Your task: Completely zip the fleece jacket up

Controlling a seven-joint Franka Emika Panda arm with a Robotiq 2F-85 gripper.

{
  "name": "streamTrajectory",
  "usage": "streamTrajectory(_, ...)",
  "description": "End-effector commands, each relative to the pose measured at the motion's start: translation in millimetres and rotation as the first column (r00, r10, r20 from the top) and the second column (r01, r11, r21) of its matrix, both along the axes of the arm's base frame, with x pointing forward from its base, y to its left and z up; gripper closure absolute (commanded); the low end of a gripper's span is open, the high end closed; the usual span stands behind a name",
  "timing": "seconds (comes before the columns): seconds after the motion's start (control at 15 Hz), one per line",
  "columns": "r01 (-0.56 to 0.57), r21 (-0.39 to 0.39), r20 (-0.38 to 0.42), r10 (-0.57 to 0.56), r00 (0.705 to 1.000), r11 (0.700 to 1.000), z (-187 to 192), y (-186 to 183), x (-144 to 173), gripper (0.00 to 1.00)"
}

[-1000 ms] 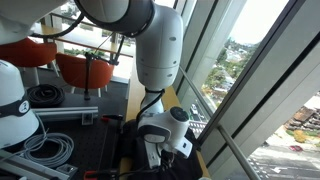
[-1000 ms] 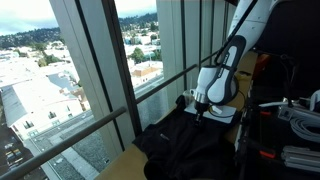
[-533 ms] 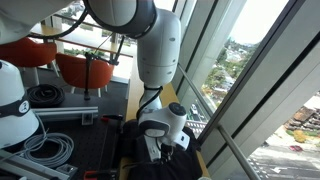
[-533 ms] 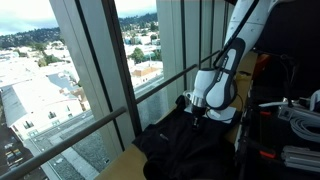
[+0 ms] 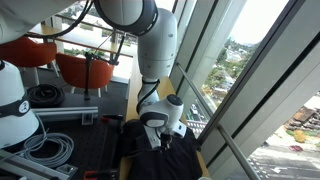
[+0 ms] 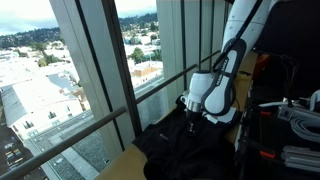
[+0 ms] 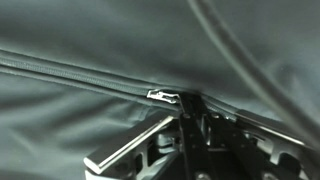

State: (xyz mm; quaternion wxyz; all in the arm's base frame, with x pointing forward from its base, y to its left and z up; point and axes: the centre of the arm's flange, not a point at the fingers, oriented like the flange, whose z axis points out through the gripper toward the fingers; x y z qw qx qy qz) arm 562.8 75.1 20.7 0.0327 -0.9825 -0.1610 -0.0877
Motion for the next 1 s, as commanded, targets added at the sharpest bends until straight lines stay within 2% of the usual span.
streamTrajectory(0.0, -0.02, 0.006, 0.022, 0.02, 1.0, 1.0, 7, 27, 2, 0.98)
streamTrajectory(0.93, -0.067, 0.025, 0.063, 0.065, 0.996, 0.997, 39, 61, 6, 0.98)
